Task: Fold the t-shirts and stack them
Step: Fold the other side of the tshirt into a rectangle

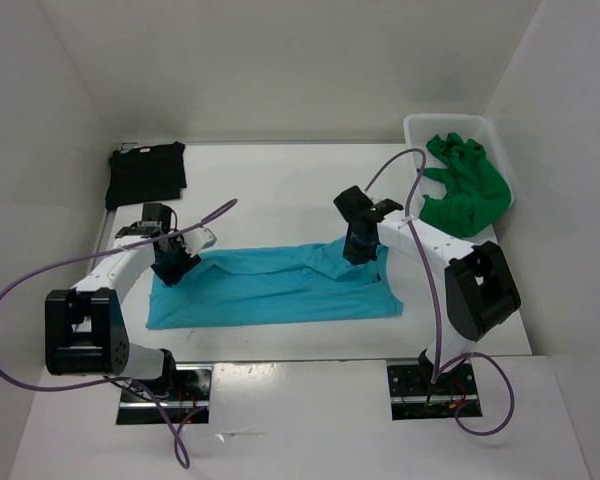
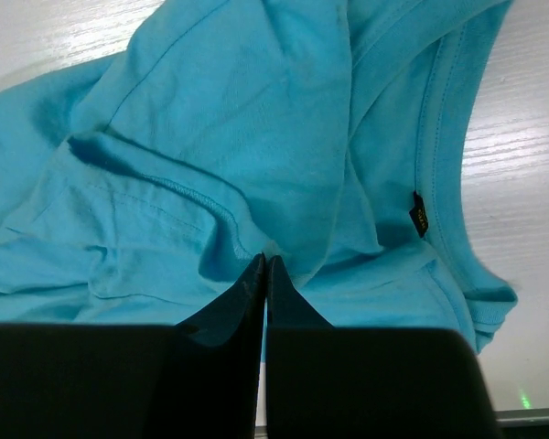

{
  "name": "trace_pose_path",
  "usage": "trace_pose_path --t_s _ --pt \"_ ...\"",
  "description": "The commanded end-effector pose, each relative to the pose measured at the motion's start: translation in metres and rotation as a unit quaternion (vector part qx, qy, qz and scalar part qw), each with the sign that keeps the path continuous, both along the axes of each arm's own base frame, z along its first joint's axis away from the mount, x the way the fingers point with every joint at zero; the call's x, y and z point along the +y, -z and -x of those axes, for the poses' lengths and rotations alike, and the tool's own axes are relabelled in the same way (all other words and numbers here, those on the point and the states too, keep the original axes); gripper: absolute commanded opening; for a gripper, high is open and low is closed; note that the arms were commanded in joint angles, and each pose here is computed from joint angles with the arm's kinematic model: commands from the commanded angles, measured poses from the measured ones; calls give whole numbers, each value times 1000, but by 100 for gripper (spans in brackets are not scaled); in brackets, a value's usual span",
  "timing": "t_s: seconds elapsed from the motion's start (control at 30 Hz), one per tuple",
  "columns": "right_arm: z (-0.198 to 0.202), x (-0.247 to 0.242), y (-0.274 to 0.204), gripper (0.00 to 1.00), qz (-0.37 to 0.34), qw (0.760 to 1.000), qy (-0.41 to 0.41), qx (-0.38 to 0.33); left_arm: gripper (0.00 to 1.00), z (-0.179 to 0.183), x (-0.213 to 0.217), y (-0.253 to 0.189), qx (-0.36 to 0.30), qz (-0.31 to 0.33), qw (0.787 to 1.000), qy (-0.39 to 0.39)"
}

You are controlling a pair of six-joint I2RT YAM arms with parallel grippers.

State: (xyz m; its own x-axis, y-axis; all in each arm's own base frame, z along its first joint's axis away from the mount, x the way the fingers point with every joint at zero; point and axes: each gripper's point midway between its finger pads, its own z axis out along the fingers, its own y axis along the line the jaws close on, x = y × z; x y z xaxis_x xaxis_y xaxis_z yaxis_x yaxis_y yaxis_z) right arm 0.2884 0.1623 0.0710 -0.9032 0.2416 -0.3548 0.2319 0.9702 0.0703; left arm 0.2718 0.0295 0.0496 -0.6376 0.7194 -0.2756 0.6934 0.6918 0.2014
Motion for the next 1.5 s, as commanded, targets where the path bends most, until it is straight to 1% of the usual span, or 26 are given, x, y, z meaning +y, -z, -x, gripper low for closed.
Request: trace_pose_path --t_s 0.0,0.03,0.07,0.13,0.2,0.23,0.33,0.43,0.5,0.53,0.6,0.67,0.77,0.8,0.83,0.9,0.97,1.03,1.1,1.17,1.23,1.27,1.4,1.43,1.47 --pt "-2 5 -12 0 -17 999 1 -30 59 18 15 -21 11 -23 1000 7" --pt "-2 5 -15 0 -19 999 1 -33 63 19 18 -26 11 -27 1000 11" --pt "-2 5 -15 0 -19 999 1 -33 70 20 21 -33 4 -29 1000 10" --pt "1 4 -12 0 -17 999 1 -30 78 24 18 -42 3 -24 999 20" --pt "1 3 -10 0 -17 999 1 -30 86 20 17 -50 -14 -24 999 35" --pt "-1 5 -10 0 -21 999 5 -33 88 20 17 -46 -16 -24 999 35" --pt "0 7 -10 0 -26 999 3 -30 90 19 3 -37 -1 -22 998 62" --pt "0 7 -10 0 -26 999 3 -30 90 32 -13 -21 59 15 995 77" --pt "-1 5 -10 0 -22 999 5 -33 90 41 -19 -15 96 16 991 93" --pt "-1 5 -10 0 -22 999 5 -33 92 41 -21 -8 110 15 990 86" --pt "-3 7 -14 0 -25 999 5 -37 92 43 -17 3 121 0 990 68" --pt "-1 6 -10 0 -20 999 5 -29 92 29 -14 8 102 -15 993 48" --pt "-4 7 -13 0 -22 999 5 -33 82 17 -9 6 83 -28 996 27" --pt "-4 7 -13 0 -22 999 5 -33 76 14 -9 4 78 -26 996 21" --pt "-4 7 -13 0 -22 999 5 -33 64 14 -9 3 78 -26 996 21" --pt "-4 7 -13 0 -22 999 5 -33 55 12 -4 7 81 -41 996 17" --pt "-6 9 -16 0 -25 999 5 -37 54 11 0 9 83 -52 995 14" --pt "-4 7 -15 0 -22 999 5 -33 57 20 0 15 102 -52 993 15" --pt "-5 6 -16 0 -19 999 7 -36 62 25 -6 19 115 -34 993 20" --pt "-7 7 -18 0 -21 999 7 -40 62 28 -8 19 122 -29 992 21" --pt "-7 7 -18 0 -19 999 2 -40 64 32 -13 20 129 -14 991 25" --pt "-5 6 -18 0 -17 999 2 -36 64 29 -16 19 128 -7 991 20" --pt "-6 4 -18 0 -13 999 4 -38 64 38 -19 25 153 1 988 12" --pt "-6 4 -18 0 -13 999 4 -38 61 39 -19 28 159 1 987 12" --pt "-6 4 -18 0 -13 999 4 -38 51 40 -18 30 165 1 986 12"
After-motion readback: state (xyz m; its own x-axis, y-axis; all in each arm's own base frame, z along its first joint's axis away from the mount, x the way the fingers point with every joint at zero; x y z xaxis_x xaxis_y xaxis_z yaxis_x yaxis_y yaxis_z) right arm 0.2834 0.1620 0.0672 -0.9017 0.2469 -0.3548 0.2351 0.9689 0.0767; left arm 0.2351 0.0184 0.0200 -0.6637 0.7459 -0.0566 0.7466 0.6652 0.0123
